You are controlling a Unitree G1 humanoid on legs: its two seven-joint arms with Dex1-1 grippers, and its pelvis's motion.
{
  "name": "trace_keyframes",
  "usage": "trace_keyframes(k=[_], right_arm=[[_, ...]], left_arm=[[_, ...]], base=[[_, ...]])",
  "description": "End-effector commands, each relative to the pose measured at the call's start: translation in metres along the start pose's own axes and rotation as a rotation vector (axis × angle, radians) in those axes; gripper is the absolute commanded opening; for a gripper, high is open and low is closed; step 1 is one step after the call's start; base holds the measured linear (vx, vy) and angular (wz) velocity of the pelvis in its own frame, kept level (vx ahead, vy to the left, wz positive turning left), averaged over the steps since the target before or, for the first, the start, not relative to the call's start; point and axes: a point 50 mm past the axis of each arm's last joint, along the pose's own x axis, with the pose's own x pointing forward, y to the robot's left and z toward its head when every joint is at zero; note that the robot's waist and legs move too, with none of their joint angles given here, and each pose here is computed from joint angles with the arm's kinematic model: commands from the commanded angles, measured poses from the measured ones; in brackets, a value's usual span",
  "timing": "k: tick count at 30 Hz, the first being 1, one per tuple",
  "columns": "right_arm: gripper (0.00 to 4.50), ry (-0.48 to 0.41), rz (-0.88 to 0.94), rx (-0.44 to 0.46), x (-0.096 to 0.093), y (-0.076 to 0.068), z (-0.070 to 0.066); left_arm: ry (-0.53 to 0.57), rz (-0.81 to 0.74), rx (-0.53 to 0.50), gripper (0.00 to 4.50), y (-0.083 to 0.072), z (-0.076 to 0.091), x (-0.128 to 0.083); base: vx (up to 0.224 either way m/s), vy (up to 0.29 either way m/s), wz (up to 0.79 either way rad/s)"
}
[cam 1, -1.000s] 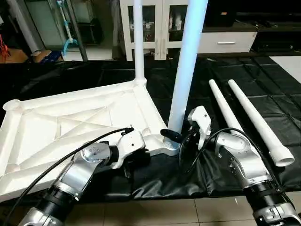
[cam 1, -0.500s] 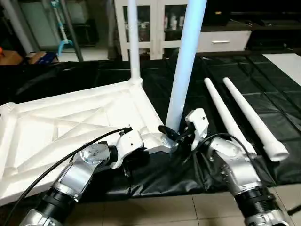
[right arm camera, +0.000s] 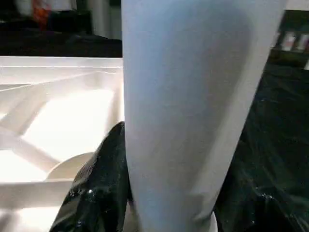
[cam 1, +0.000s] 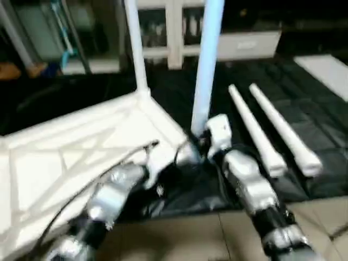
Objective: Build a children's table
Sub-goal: Insert table leg to table base
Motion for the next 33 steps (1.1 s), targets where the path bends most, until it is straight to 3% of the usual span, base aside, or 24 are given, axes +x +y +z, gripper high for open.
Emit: trace_keyframes(k=[1,6,11,15,22,33], right_arm=[[1.88,0.218,-0.188,-0.011,-0.012,-0.02,-0.044],[1.88,0.207,-0.378,-0.023,-0.004,-0.023,-0.039],[1.88,0.15,-0.353,0.014,0.001,-0.018,-0.032],[1.88,0.131,-0.316,0.076,0.005,-0.015,-0.03],[1.88,0.076,-0.225,0.095,0.01,-0.01,-0.021],[1.88,0.051,-0.067,0.071,0.014,-0.015,-0.007]], left_arm=[[0.014,0.191,-0.035,0.0,0.022,-0.004,-0.004],[0.072,0.366,-0.101,0.0,0.041,0.004,0.001],[0.038,0.366,-0.115,0.0,0.041,0.009,0.003],[0.02,0.333,-0.093,0.0,0.041,0.011,0.004],[-0.01,0.255,-0.073,0.0,0.033,0.011,0.003],[-0.055,0.084,-0.003,0.0,0.021,0.008,-0.003]], base=[[0.099,-0.065,-0.29],[0.014,-0.003,0.02],[-0.001,0.022,0.0],[0.0,0.013,-0.01],[0.0,0.0,0.0],[0.0,0.0,0.0]])
